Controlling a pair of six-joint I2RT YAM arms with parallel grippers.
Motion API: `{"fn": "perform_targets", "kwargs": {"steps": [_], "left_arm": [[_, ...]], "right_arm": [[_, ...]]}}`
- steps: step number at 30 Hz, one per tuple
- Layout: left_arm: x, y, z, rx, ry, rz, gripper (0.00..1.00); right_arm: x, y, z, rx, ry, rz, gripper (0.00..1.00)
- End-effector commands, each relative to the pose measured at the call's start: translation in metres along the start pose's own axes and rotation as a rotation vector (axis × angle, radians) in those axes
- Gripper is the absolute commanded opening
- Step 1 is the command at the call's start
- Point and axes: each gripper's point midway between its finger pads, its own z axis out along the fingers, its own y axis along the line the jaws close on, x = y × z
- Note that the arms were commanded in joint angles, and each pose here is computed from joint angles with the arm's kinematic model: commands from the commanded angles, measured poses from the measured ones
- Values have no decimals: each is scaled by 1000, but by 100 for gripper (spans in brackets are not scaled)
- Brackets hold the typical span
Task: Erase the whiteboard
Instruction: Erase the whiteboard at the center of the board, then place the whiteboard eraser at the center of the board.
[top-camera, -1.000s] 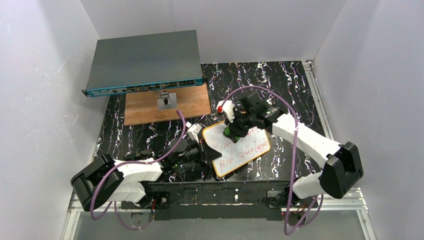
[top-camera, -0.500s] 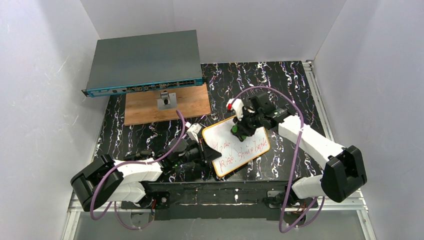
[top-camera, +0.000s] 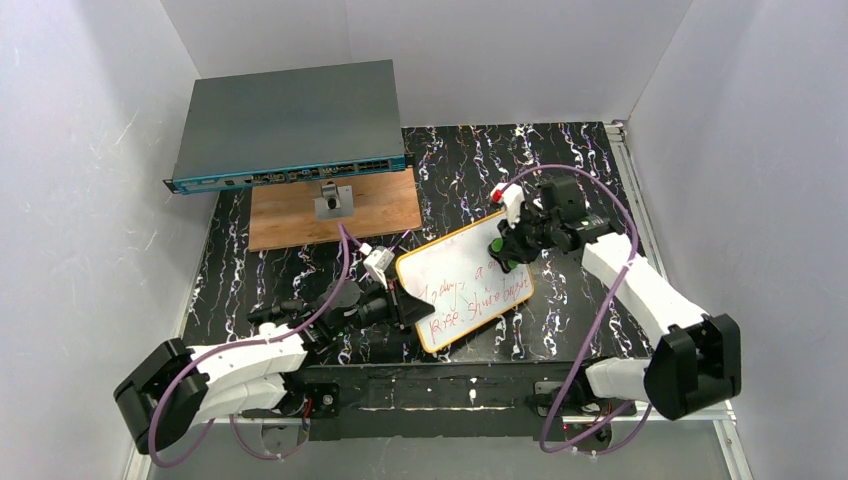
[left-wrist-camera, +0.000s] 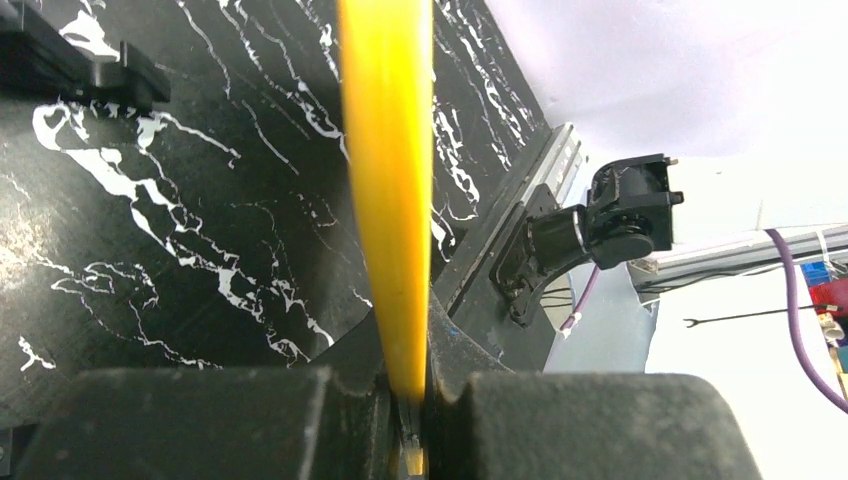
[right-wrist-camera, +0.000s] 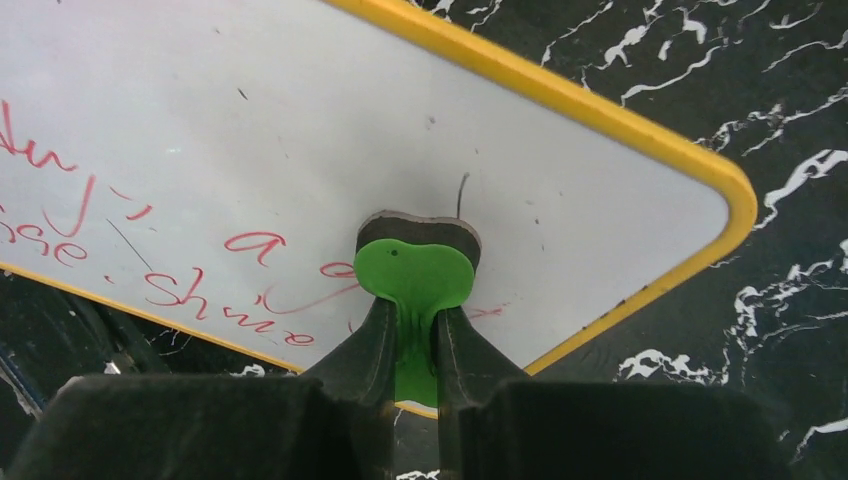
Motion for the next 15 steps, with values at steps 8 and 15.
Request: {"fn": "perform_targets", "kwargs": {"steps": [8,15], "left_arm": [[-43,-34,-19,90,-129,145,0],[-57,-16,-37,-72,-157,202,0]], "right_arm": [[5,-23,-36,52,-81,49,1],[49,-68,-44,176,8,264,1]]}}
